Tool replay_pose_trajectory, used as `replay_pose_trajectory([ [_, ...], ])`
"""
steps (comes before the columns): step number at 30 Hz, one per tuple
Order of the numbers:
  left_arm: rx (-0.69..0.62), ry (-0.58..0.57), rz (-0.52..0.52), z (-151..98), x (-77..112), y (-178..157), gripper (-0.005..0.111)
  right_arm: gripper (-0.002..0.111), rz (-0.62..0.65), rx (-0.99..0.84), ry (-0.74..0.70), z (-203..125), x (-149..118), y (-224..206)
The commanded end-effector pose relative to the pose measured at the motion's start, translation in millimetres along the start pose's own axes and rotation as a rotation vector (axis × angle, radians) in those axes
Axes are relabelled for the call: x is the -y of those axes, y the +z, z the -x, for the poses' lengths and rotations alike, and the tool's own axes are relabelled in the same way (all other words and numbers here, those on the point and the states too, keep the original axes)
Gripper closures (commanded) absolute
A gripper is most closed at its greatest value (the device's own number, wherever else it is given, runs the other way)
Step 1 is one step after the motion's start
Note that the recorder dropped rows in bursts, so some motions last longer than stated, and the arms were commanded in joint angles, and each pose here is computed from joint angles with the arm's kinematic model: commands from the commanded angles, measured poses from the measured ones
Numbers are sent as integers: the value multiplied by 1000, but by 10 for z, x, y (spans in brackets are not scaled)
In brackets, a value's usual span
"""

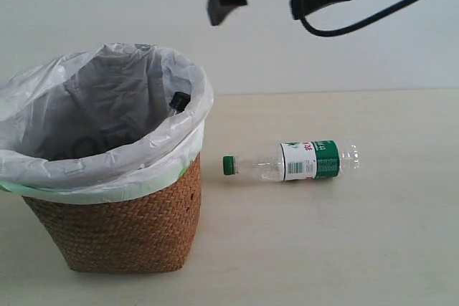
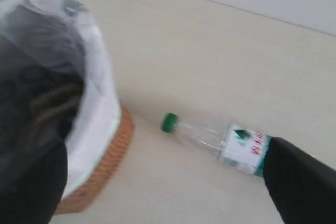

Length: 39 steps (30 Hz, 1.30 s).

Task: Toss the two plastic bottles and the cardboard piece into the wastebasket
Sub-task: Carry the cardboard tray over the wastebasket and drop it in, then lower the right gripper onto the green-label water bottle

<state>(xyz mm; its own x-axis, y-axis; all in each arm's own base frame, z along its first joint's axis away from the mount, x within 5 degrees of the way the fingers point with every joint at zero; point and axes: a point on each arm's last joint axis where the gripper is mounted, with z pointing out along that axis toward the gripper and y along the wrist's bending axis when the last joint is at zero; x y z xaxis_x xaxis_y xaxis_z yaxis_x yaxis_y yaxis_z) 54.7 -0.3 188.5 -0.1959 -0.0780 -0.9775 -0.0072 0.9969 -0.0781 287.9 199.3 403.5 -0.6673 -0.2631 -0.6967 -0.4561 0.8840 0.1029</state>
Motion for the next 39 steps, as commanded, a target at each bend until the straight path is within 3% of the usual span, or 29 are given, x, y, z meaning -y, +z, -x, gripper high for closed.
replay_pose_trajectory([
  [1,7,-1,3,-4,-3,2,103,18,-178,-62,-32,-41,298,-27],
  [8,7,-1,3,-4,-3,2,103,18,-297,-138,-121,-266,534,214],
  [16,7,-1,3,-4,-3,2,103,18,-294,-209,-115,-501,560,405],
  [29,7,-1,3,-4,-3,2,103,19,-276,-111,2,-439,536,444],
  [30,7,-1,3,-4,-3,2,103,26,-278,-109,6,-438,539,472],
  [31,7,-1,3,-4,-3,2,103,41,-278,-111,16,-443,540,513],
  [34,7,-1,3,-4,-3,2,103,97,-279,-173,-24,-501,554,775],
  [36,7,-1,3,-4,-3,2,103,98,-275,-246,-150,-532,577,972],
  [39,7,-1,3,-4,-3,2,103,82,-288,-320,-242,-538,607,1176],
])
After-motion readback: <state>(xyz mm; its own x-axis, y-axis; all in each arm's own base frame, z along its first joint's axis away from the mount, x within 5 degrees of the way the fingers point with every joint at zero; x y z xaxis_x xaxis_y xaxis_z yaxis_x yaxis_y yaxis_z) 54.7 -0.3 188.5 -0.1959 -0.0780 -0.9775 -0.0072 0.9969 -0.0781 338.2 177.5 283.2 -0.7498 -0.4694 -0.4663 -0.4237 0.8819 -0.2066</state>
